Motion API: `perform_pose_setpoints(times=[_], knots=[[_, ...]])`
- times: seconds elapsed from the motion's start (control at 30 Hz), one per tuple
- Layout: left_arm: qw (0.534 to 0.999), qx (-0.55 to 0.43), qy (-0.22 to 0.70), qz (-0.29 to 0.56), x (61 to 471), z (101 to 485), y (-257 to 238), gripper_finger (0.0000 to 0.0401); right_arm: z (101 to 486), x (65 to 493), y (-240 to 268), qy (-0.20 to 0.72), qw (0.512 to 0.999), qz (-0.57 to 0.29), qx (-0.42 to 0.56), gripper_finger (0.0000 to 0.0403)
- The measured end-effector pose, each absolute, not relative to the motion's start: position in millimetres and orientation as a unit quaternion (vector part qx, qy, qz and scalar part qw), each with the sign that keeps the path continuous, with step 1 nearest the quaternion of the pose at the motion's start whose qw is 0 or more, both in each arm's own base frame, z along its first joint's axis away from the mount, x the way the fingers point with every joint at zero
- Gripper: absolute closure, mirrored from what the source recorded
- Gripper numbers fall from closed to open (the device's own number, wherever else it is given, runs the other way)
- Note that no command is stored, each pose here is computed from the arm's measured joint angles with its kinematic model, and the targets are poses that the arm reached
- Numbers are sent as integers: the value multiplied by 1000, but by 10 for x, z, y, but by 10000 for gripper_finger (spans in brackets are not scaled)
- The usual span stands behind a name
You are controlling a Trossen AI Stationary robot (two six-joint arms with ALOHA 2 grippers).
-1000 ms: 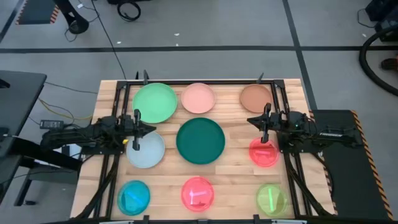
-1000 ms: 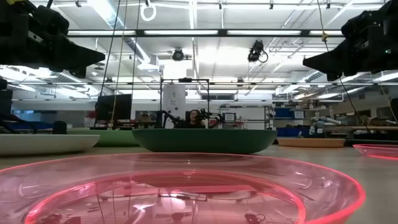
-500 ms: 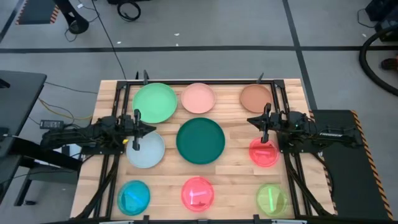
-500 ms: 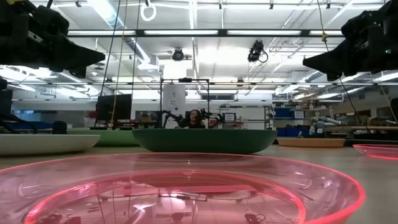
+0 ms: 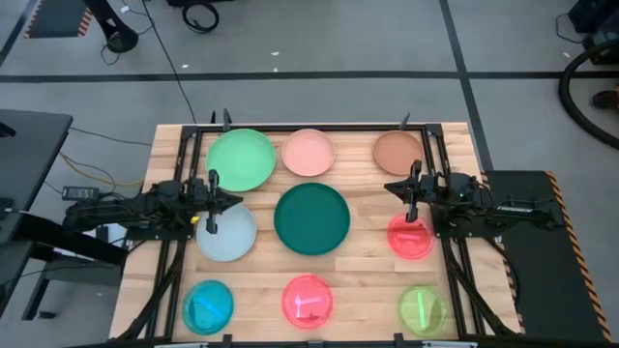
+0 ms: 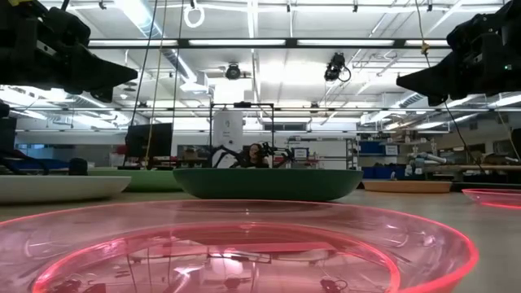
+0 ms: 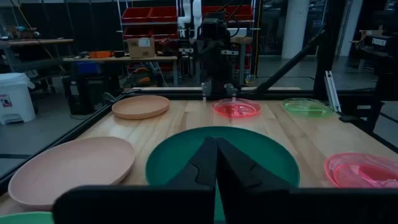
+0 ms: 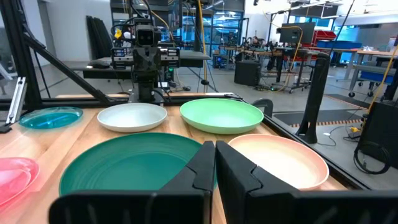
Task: Stack plastic plates
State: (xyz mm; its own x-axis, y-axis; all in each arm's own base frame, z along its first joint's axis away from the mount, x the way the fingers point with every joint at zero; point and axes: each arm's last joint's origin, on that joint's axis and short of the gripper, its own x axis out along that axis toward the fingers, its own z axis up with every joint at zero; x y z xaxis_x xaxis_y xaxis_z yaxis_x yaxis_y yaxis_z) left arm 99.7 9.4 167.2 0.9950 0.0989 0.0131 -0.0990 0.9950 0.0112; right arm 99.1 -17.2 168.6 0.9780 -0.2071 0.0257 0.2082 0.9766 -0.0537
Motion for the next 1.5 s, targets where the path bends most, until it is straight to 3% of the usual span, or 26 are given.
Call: perform_pose_setpoints(times=[0.73,1.1,1.23,1.5], knots=[[999,5,-9,49,997,1677,94,390,1686,991,-172,-10,994,-104,-28,379],[983,-71,-162,40,955,1964,90,390,1686,991,-172,-10,994,-105,-28,379],[972,-73,-220,-40,993,2096,-6,390,1687,991,-172,-11,994,-105,-28,379],[995,-31,-97,4,1546,2044,-273,371,1693,991,-172,-14,994,-105,-28,379]])
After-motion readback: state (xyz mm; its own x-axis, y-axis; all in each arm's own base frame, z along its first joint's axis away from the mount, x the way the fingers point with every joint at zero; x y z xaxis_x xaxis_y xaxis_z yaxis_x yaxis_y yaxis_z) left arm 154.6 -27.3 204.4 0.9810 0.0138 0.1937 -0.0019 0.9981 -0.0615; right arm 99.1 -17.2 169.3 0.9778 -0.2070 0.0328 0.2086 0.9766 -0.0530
